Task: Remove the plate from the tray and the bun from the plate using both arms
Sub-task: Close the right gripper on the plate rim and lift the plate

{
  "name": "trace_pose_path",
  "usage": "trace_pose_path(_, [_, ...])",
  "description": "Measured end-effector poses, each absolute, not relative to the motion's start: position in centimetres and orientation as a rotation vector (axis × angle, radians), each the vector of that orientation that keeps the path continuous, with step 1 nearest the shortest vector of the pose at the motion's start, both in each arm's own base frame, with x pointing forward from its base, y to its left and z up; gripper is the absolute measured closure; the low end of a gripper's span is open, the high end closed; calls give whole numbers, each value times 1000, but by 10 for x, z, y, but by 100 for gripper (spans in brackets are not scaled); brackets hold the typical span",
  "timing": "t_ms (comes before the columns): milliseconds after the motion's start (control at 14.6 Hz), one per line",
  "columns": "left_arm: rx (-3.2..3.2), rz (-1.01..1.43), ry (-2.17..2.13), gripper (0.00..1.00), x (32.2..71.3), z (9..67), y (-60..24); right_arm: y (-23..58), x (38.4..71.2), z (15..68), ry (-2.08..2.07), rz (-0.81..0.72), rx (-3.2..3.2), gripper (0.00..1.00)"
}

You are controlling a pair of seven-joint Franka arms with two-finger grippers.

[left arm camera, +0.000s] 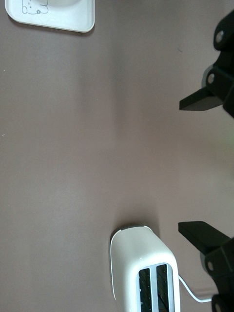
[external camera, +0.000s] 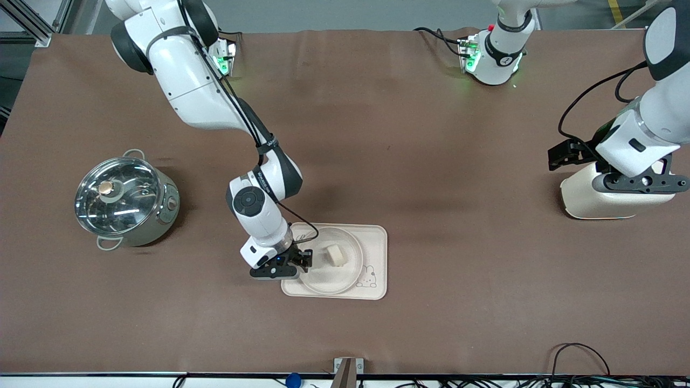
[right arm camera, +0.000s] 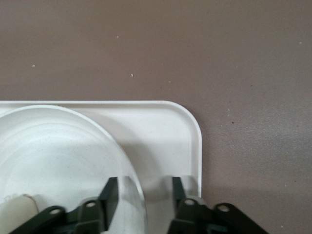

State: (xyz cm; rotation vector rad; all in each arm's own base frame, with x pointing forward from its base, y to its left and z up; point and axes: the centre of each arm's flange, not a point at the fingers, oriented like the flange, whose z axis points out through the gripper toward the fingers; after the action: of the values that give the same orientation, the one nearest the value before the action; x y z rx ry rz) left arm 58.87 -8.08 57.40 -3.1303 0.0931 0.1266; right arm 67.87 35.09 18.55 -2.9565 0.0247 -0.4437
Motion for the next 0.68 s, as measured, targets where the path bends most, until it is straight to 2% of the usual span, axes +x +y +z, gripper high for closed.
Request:
trace_pose_path(68, [-3130,128,93,0,589,573,-81,351,679,185,18,-447,-2960,69])
trace_pose_path(205, [-3130,129,93,0,589,572,-81,352,680,188,11,-473,-2950,88])
trace_pose_path(479, [-3130,131,94,0,590,572,-81,353,681,193,20,-505,-2930,93])
trace_pose_path(684, [-3130,135,95,0,590,570,-82,350,676,192,101,-546,-2890,93])
